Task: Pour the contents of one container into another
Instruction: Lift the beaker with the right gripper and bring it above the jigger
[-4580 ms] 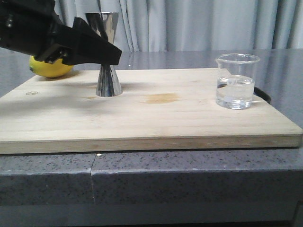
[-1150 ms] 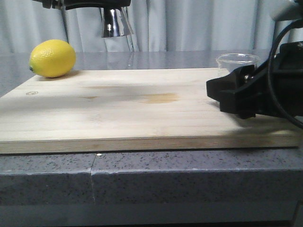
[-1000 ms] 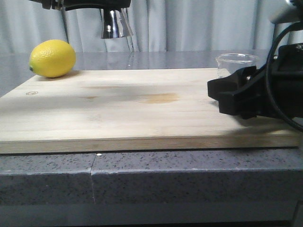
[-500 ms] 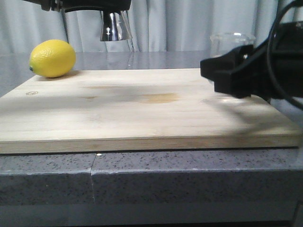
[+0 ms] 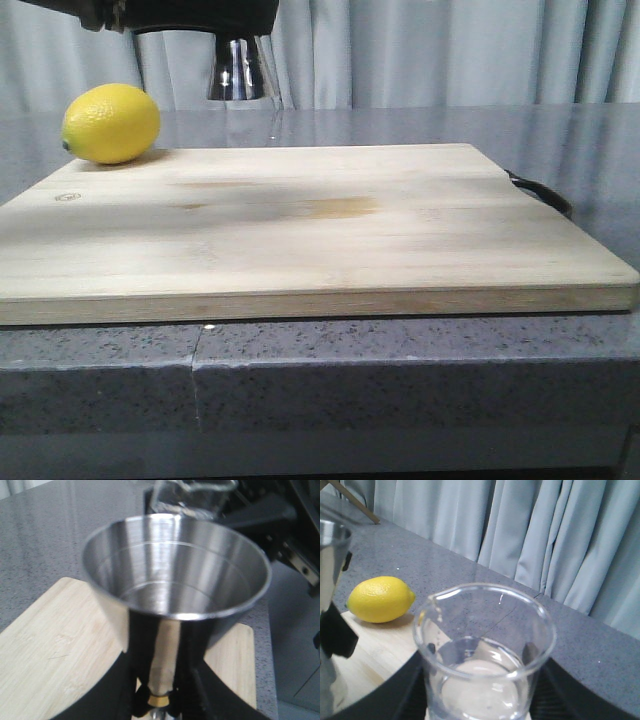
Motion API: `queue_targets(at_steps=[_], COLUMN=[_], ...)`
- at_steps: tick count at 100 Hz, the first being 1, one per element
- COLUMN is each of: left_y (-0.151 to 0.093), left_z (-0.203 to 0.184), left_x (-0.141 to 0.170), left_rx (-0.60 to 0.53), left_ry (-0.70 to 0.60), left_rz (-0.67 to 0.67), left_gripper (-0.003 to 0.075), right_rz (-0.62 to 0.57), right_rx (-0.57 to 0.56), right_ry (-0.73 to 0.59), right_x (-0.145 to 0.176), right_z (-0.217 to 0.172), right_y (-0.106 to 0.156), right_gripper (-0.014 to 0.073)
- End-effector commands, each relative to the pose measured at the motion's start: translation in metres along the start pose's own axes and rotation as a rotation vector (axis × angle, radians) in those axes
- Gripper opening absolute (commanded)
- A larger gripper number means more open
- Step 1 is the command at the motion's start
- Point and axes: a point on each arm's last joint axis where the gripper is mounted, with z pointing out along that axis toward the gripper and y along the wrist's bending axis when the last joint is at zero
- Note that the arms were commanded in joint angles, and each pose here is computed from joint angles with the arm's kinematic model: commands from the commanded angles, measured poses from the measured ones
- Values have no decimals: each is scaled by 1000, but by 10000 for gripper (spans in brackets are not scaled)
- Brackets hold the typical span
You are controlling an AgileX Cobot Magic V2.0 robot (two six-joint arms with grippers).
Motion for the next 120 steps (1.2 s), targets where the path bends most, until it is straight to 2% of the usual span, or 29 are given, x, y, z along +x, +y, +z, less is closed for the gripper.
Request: queue_targets(at_steps=[1, 22, 53, 120], left_y=[-13, -15, -23, -33], left_z=[-6, -7, -3, 2], left_x=[-27, -27, -27, -26], left_rx=[47, 68, 135, 197], left_ry=[-106, -106, -99, -79], left_rz=[29, 31, 37, 31], left_gripper=[-19, -20, -20, -20], right_rz=[-31, -145, -273, -461], right_rx=[24, 4, -78, -131], right_ry=[-120, -149, -210, -223], right_x=[-37, -62, -89, -90], right_z=[-2, 1, 1, 0], right_y=[-9, -10, 9, 18], right_gripper=[159, 159, 159, 159])
